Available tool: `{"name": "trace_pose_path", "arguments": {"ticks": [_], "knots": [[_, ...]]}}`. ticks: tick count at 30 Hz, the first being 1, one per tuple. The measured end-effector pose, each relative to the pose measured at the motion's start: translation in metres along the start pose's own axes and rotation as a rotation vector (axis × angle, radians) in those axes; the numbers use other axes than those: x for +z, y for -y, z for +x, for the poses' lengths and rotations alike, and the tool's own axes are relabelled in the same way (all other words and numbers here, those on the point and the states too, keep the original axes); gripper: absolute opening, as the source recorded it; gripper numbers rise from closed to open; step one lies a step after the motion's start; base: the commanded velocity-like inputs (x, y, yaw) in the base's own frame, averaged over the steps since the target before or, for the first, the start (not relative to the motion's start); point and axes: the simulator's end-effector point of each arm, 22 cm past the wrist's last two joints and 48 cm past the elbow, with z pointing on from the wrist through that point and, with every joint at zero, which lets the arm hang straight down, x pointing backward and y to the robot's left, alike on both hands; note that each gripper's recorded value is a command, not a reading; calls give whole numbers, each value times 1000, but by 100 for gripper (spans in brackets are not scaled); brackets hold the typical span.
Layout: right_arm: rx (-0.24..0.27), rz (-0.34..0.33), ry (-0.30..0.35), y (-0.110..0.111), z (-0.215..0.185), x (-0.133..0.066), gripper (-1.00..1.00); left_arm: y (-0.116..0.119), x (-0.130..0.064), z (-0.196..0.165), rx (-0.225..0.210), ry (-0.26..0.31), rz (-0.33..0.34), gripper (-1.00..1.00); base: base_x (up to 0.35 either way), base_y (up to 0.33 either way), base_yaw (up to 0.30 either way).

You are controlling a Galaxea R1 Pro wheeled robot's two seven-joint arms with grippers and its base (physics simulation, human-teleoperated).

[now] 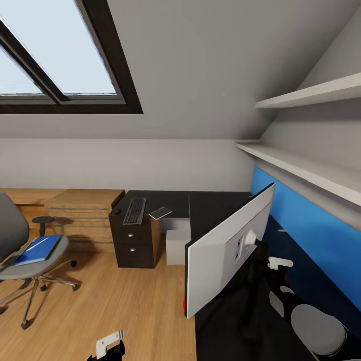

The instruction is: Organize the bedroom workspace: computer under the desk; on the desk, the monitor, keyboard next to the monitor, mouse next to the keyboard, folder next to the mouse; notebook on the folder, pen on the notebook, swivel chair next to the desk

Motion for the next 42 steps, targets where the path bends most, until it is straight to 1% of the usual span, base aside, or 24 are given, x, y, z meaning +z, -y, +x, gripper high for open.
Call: {"name": "trace_pose_path", "arguments": {"ticks": [9,18,28,29,31,34,36,42], "knots": [[0,1,1,0,0,0,100,0,0,2,3,-5,-2,100,19,-1,0],[0,1,1,0,0,0,100,-2,0,5,7,-10,-4,100,80,-89,0],[-1,0,1,0,0,0,100,-2,0,5,8,-10,-5,100,12,-12,0],[0,1,1,0,0,0,-100,-2,0,5,8,-10,-5,100,0,0,0],[-13,-8,1,-2,-1,0,-100,-2,0,5,8,-10,-5,100,0,0,0],[6,7,1,2,-1,0,-100,-2,0,5,8,-10,-5,100,0,0,0],[-7,-2,2,-1,-1,0,-100,-2,0,5,8,-10,-5,100,0,0,0],[-4,0,2,-1,-1,0,-100,-2,0,6,8,-11,-5,100,0,0,0]]}}
